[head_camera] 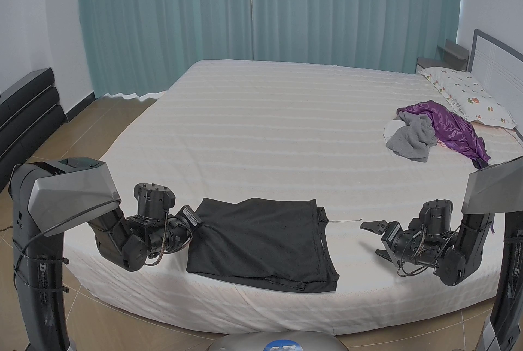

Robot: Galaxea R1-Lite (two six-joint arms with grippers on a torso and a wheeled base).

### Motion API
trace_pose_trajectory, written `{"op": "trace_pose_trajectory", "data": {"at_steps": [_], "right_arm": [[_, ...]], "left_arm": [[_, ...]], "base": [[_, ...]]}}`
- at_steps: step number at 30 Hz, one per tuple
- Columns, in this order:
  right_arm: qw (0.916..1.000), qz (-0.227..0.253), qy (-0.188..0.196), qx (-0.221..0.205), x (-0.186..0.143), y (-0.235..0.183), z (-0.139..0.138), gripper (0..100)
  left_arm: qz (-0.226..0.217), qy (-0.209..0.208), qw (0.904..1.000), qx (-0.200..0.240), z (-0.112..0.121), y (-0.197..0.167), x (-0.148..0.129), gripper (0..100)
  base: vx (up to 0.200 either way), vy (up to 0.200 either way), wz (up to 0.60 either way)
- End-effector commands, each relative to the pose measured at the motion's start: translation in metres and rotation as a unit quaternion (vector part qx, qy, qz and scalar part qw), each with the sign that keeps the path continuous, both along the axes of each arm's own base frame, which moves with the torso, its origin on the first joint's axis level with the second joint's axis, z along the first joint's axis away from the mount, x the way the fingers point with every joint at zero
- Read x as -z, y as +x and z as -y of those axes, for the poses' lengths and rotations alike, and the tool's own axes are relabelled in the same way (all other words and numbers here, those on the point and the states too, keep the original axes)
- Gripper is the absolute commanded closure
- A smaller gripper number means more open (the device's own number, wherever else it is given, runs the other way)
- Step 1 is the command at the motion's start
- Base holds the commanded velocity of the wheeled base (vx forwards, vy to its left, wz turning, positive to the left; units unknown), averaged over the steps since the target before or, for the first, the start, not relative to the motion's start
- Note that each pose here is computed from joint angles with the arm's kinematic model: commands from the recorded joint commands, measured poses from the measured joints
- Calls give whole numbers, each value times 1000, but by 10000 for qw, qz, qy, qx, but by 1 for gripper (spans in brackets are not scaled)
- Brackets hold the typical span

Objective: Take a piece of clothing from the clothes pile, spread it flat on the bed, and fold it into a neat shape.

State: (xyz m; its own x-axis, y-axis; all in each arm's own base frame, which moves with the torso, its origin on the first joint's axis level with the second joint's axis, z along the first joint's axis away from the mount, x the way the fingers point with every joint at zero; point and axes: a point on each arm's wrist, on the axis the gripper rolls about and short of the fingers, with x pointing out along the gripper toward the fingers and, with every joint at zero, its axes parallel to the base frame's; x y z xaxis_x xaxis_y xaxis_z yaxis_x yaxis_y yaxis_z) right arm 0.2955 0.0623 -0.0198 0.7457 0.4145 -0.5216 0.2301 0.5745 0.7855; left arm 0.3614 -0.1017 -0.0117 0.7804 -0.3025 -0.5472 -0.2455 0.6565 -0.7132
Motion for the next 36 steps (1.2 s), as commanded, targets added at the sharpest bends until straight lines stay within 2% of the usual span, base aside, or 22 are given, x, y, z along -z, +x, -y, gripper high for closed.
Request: {"op": "trace_pose_trajectory", "data": {"at_steps": [1,10,12,15,17,18,19,20,21,25,28,30,32,33,34,35,36], "right_arm": [[10000,-12,-9,-10,1,0,0,0],[10000,-7,-2,-6,0,0,0,0],[10000,-4,9,-1,0,0,0,0],[10000,9,14,56,-2,0,3,0],[10000,9,14,56,-2,0,3,0],[9995,172,-39,257,-14,-4,11,0],[9995,172,-39,257,-14,-4,11,0],[9978,508,-55,415,-36,-14,18,0],[9976,536,-48,434,-37,-15,19,0],[9937,985,-61,525,-64,-38,25,0],[9832,1688,-314,620,-94,-66,29,0],[9748,2102,-432,601,-110,-83,29,0],[9570,2797,-593,495,-134,-111,30,0],[9521,2962,-619,443,-141,-121,30,0],[9513,2991,-611,439,-142,-122,30,0],[9439,3217,-535,523,-155,-137,29,0],[9447,3176,-545,599,-157,-144,29,0]], "left_arm": [[-17,-23,10000,-12,0,-1,0,0],[-24,-41,9999,-109,-7,-2,-3,0],[-2,-159,9995,-256,-12,-1,-8,0],[95,-582,9966,-578,-25,-2,-31,0],[95,-582,9966,-578,-25,-2,-31,0],[291,-658,9951,-674,-33,-7,-49,0],[291,-658,9951,-674,-33,-7,-49,0],[507,-720,9935,-719,-39,-17,-71,0],[522,-723,9934,-725,-40,-18,-73,0],[1154,-826,9870,-752,-47,-52,-123,0],[1727,-946,9774,-771,-54,-86,-163,0],[1958,-988,9726,-774,-57,-106,-177,0],[2390,-1037,9620,-823,-63,-139,-198,0],[2560,-1040,9572,-864,-65,-151,-205,0],[2597,-1047,9561,-869,-66,-153,-207,0],[2992,-958,9449,-923,-70,-177,-220,0],[3133,-859,9411,-940,-72,-189,-224,0]], "base": [[0,0,0],[0,0,0],[0,0,0],[0,0,0],[0,0,0],[0,0,0],[0,0,0],[0,0,0],[0,0,0],[0,0,0],[0,0,0],[0,0,0],[0,0,0],[0,0,0],[0,0,0],[0,0,0],[0,0,0]]}}
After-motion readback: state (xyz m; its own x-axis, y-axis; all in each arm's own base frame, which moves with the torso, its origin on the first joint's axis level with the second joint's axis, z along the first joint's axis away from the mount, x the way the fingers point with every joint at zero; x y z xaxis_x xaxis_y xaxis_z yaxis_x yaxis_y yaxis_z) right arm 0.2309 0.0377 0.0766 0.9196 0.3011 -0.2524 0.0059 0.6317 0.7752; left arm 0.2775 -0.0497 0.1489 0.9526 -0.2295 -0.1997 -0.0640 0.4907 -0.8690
